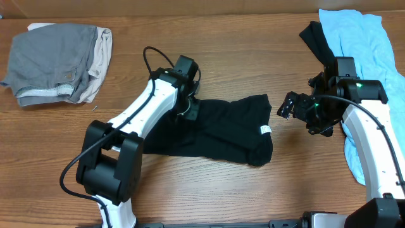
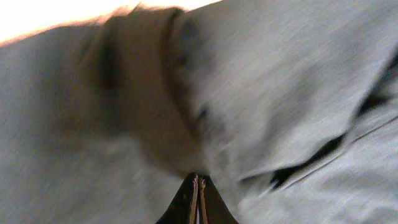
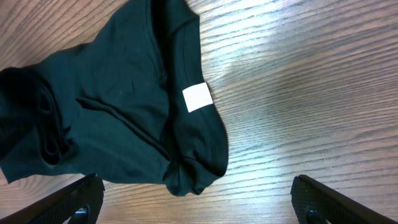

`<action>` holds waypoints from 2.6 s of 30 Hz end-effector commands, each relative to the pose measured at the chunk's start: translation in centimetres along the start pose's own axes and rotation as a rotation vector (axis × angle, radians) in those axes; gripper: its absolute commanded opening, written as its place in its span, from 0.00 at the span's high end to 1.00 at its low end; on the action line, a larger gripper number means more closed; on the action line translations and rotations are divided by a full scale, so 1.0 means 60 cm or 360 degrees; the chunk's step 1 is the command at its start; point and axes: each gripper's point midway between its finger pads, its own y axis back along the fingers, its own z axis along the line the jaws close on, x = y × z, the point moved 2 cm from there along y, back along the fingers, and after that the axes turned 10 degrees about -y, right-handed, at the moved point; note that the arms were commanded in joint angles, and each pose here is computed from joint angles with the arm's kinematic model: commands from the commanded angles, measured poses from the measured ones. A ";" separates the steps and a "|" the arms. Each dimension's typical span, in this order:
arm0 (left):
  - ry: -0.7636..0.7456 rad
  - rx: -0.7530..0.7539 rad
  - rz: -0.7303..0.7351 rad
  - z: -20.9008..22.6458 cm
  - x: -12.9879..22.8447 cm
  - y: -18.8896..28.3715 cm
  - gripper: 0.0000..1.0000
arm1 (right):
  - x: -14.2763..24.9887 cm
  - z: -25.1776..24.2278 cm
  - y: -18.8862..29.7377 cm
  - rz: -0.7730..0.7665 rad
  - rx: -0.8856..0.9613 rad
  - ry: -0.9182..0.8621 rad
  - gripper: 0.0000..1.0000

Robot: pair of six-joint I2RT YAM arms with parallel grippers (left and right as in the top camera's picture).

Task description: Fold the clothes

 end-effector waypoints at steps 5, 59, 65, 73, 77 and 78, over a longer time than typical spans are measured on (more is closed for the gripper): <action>-0.0107 0.0060 -0.0005 -0.056 0.015 -0.041 0.96 | 0.005 0.000 -0.001 0.0013 0.0003 0.0003 0.00; -0.0131 -0.0246 -0.0547 0.038 -0.140 0.346 0.12 | 0.030 0.007 -0.259 0.0209 0.0202 0.0308 0.00; -0.0130 -0.0245 -0.0543 0.038 -0.139 0.345 0.12 | 0.053 0.020 -0.265 0.0284 0.0127 0.0323 0.23; -0.0128 -0.0244 -0.0521 0.038 -0.134 0.344 0.13 | 0.070 0.031 -0.284 0.0270 0.0104 0.0375 0.58; -0.0124 -0.0258 -0.0505 0.041 -0.131 0.342 0.13 | 0.063 0.024 -0.283 0.0241 0.0142 0.0269 0.96; -0.0118 -0.0287 -0.0503 0.046 -0.130 0.343 0.13 | 0.058 0.021 -0.281 0.0237 0.0144 0.0234 0.96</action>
